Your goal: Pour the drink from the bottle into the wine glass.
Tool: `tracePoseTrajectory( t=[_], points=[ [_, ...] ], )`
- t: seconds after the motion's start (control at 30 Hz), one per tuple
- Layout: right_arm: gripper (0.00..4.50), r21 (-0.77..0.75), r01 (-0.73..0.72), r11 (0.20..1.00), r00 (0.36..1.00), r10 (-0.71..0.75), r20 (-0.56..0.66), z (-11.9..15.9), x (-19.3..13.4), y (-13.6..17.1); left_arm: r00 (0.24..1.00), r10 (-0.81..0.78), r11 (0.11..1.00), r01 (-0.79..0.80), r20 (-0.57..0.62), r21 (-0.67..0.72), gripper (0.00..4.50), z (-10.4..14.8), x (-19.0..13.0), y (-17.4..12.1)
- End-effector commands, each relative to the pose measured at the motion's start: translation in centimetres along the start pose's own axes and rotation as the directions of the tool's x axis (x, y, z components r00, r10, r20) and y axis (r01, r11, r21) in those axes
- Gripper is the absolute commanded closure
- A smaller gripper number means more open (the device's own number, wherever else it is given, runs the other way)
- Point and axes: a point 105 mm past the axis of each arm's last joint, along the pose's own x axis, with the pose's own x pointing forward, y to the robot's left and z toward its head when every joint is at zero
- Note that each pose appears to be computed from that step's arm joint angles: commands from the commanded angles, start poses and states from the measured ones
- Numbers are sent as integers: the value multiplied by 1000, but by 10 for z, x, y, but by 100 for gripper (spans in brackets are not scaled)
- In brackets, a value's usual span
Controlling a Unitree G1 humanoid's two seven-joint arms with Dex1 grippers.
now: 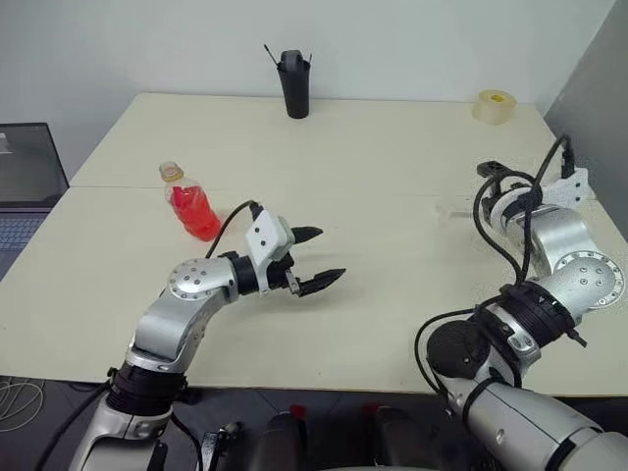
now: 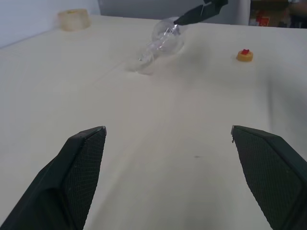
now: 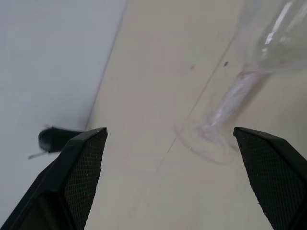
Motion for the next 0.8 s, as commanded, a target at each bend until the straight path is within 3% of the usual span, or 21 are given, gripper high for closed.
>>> tracePoseTrajectory(
  t=[0.03, 0.8],
  points=[
    [0, 122, -21, 992, 998, 29, -62, -20, 2, 16, 999, 0, 999, -2, 40, 50, 1, 13, 2, 2],
    [0, 232, 11, 973, 1000, -7, -19, -22, 53, -12, 998, 56, 997, -57, 28, 49, 1, 12, 3, 6]
  ],
)
